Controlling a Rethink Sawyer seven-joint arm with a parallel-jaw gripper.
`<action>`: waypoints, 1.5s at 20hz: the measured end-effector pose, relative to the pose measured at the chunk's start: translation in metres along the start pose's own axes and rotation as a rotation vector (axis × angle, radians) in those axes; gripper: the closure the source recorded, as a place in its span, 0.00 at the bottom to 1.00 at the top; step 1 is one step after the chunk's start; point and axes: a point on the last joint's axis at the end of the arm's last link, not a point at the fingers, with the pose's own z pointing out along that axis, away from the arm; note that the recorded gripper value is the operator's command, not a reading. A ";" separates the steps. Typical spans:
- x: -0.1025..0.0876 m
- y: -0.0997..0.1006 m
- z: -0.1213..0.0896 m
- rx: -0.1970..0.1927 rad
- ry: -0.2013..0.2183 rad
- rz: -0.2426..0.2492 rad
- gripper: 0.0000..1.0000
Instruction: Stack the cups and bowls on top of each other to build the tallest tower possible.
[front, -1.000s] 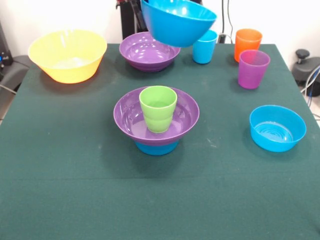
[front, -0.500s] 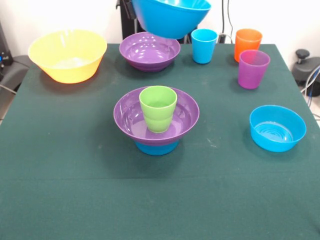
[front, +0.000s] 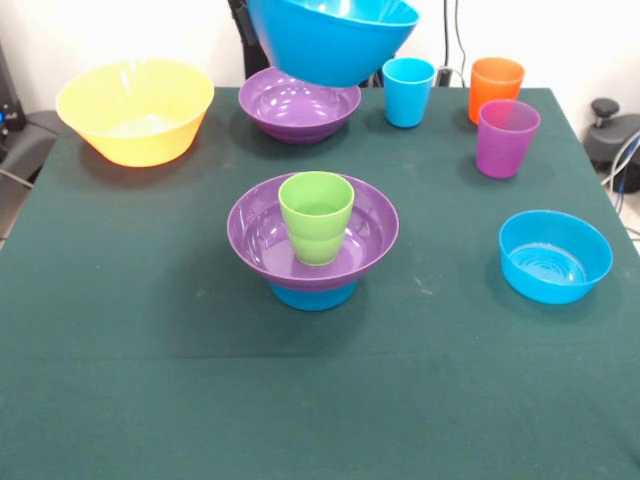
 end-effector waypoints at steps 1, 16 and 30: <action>-0.004 -0.001 0.000 -0.001 -0.005 0.000 1.00; -0.074 -0.011 0.007 -0.057 -0.063 -0.005 1.00; -0.105 -0.022 0.035 -0.038 0.006 -0.042 1.00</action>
